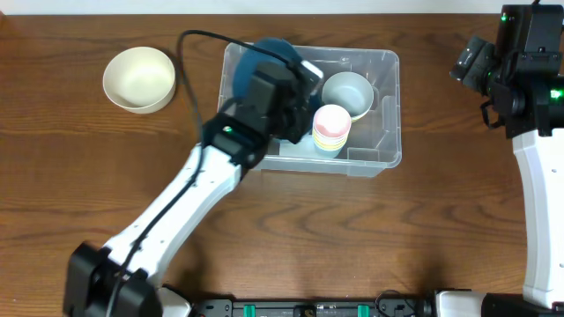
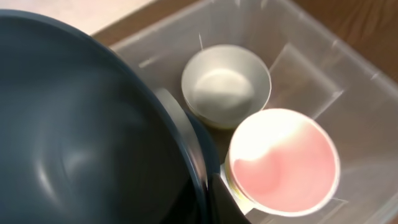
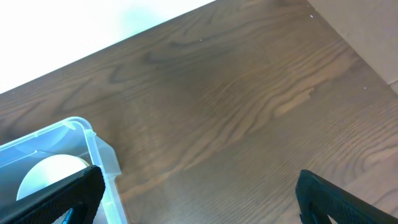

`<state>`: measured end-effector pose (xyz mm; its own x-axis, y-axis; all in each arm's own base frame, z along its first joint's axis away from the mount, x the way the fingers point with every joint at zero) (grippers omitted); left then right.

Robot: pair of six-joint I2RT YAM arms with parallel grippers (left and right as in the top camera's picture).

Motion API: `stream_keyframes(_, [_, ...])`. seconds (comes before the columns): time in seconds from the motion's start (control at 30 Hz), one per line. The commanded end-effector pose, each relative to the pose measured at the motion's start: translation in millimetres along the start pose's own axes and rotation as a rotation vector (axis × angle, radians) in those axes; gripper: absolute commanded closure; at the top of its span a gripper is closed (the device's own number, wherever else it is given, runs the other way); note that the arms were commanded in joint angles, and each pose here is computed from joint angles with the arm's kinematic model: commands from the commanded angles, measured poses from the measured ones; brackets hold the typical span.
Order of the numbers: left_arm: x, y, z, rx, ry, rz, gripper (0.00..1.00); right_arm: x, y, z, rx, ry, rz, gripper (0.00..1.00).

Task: Pack container
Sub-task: 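Carry the dark-blue bowl into the bin and stack it on the other, then move the left gripper to the cream bowl and grasp its rim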

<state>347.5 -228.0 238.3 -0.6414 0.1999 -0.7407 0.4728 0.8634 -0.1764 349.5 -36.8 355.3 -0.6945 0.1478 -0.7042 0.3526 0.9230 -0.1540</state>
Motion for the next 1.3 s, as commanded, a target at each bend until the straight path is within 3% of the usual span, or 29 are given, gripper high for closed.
stream_keyframes(0.0, [2,3,13,-0.053,0.005,0.047,0.94,-2,-2,0,0.009,-0.005,0.016,0.01])
stream_keyframes(0.43, [38,15,68,-0.084,0.14,0.064,0.94,-2,-2,0,0.009,-0.005,0.016,0.01])
stream_keyframes(0.57, [34,14,69,-0.085,0.114,0.065,0.67,-2,-2,0,0.009,-0.005,0.016,0.01])
stream_keyframes(0.7, [25,14,65,-0.09,0.071,0.066,0.64,-2,-2,0,0.009,-0.005,0.016,0.01])
stream_keyframes(1.0, [-23,25,28,-0.147,-0.085,0.026,0.64,-2,-2,0,0.009,-0.005,0.016,0.01])
stream_keyframes(1.27, [-66,95,-60,-0.29,-0.257,-0.121,0.64,-2,-2,0,0.009,-0.005,0.016,0.01])
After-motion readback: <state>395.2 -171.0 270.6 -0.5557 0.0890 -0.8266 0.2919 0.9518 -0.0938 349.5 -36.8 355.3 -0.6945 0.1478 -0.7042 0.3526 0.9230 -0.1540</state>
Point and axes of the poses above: each gripper's point midway between its finger pads, its own z axis out along the fingers, its own y axis along the line the jaws close on, x = y × z, the point moved 6 cm from there along -z, back along the fingers, and after that the axes turned 15 degrees about -z, right-handed, at the moved point
